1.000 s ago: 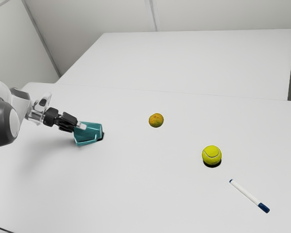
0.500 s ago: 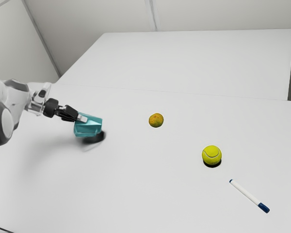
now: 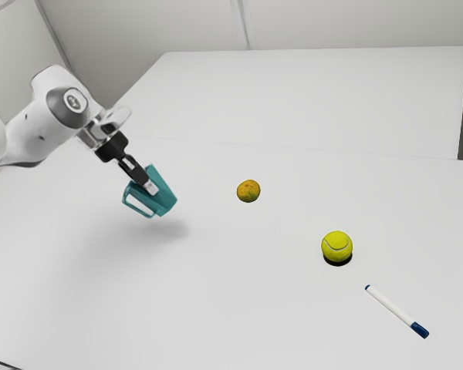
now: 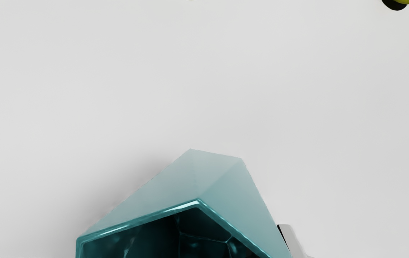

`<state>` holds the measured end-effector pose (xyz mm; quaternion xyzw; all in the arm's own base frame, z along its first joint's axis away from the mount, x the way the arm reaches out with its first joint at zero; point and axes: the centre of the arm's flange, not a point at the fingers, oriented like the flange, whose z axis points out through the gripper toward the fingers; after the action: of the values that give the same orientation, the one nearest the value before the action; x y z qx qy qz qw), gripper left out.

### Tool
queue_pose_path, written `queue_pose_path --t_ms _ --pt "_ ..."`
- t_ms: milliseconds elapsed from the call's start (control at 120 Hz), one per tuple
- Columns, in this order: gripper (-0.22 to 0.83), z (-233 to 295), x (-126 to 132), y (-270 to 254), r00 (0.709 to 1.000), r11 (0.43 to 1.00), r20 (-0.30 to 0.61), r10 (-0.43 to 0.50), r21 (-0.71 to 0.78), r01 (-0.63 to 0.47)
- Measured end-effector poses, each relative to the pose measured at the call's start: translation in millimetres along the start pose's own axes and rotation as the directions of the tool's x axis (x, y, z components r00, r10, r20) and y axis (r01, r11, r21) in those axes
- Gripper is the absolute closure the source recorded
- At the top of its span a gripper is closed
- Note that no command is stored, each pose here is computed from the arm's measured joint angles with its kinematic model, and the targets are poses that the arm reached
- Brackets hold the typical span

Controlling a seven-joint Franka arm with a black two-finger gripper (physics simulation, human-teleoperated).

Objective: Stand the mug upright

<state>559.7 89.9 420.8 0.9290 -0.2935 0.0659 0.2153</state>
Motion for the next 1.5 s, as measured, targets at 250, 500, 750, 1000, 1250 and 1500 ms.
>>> queue_pose_path --t_ms 250,500,750,1000,1250,1500 --pt "0.76 36 26 58 0.964 0.952 0.225 0.141 0.238 -0.195" --pt "0.76 77 52 95 0.945 0.900 0.275 0.176 0.343 -0.268" --pt "0.78 93 38 90 0.968 0.897 0.226 0.105 0.398 -0.191" --pt "0.78 75 16 54 0.988 0.891 0.151 -0.020 0.451 -0.051" --pt "0.78 69 -2 33 0.988 0.882 0.110 -0.110 0.470 0.046" --pt "0.78 84 10 52 0.987 0.889 0.123 -0.104 0.456 0.037"
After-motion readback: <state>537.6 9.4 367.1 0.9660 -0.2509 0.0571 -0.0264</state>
